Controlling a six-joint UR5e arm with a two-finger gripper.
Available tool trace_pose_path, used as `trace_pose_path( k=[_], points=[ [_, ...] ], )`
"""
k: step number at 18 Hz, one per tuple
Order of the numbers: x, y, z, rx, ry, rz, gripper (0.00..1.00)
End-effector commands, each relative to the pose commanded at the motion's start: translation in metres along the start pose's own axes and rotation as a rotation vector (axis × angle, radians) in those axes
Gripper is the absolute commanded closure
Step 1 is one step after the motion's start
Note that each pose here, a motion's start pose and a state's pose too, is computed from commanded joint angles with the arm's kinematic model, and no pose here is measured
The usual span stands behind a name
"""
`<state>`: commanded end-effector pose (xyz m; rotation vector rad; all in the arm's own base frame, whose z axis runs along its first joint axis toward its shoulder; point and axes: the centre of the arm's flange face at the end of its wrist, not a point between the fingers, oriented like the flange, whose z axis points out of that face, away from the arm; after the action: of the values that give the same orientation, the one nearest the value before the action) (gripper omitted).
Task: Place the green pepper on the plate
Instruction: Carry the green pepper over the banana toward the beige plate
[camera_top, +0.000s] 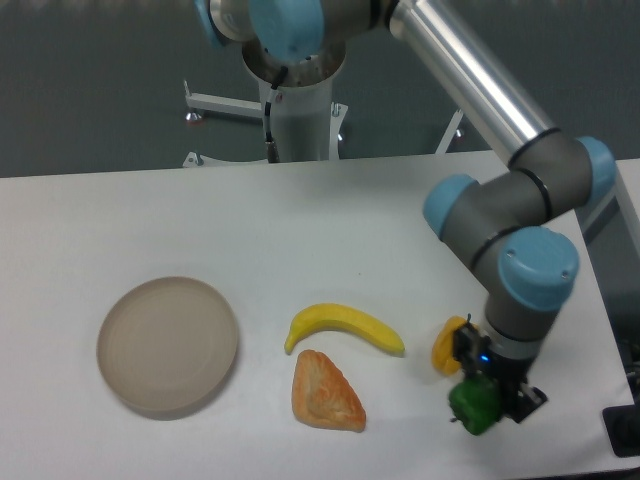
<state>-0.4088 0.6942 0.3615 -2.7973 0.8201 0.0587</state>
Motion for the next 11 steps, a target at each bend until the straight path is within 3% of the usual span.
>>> trace_pose_path(
  k=[11],
  points=[
    [0.172,-0.134,-0.026,0.006,0.058,-0.172,0.52]
  ],
)
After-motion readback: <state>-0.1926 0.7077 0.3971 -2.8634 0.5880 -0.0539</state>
